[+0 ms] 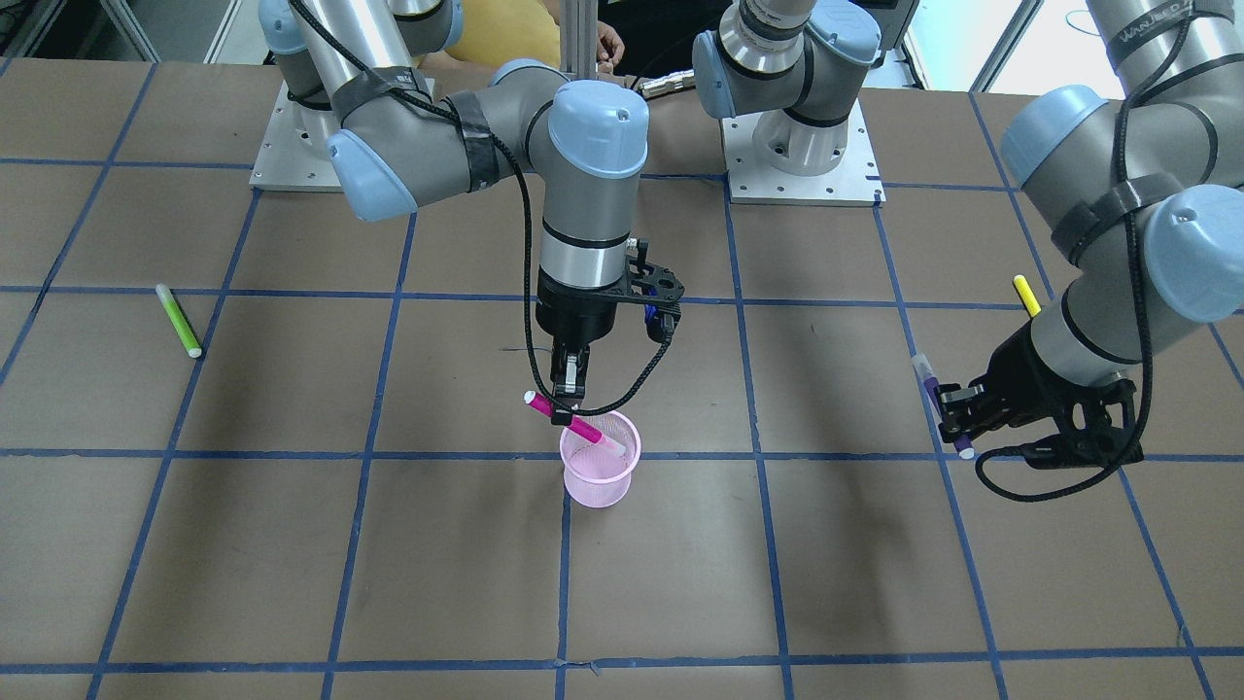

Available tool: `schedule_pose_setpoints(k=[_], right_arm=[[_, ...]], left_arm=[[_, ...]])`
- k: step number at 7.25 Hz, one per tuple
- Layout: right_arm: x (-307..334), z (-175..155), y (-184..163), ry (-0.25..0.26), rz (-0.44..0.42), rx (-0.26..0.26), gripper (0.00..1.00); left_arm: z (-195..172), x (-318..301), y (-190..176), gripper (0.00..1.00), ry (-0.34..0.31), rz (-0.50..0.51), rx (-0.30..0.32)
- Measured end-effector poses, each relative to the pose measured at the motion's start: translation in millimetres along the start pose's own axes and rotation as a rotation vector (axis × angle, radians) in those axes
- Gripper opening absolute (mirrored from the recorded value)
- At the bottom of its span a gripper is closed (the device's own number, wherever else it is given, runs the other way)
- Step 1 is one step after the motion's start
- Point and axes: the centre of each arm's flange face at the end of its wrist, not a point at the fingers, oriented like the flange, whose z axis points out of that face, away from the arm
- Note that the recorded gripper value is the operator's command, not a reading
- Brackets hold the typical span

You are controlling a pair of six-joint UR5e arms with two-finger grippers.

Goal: Insert purple and pink pens into pink cup

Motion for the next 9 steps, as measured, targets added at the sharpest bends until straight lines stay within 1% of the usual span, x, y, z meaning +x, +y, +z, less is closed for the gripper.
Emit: schedule_pose_setpoints(k=[1,2,4,5,6,7,8,9], right_arm=[[-1,5,-2,-0.007,-0.001,0.001,0.54],[-1,8,-3,-0.015,-0.001,0.010,0.59],[0,7,-3,-0.024,0.007,0.031,0.59],[6,1,2,-0.015,0.024,0.040,0.59],[18,-13,17,0.002,0.060,0.059,0.60],[36,-31,44,0.016,0.118,0.083,0.60],[54,-49,81,0.021,0.187,0.098,0.60],[68,-67,122,0.012,0.256,0.096,0.60]], left_arm=[[0,1,0,0.00,0.005,0.001,0.001],[-1,2,0,0.00,0.007,0.003,0.004],[-4,5,0,0.00,0.018,0.006,0.013],[-10,7,0,0.00,0.024,0.007,0.025],[-20,17,0,0.00,0.054,0.013,0.057],[-29,40,-2,0.00,0.092,0.035,0.107],[-36,74,-4,0.00,0.109,0.062,0.177],[-39,113,-5,0.00,0.119,0.067,0.248]])
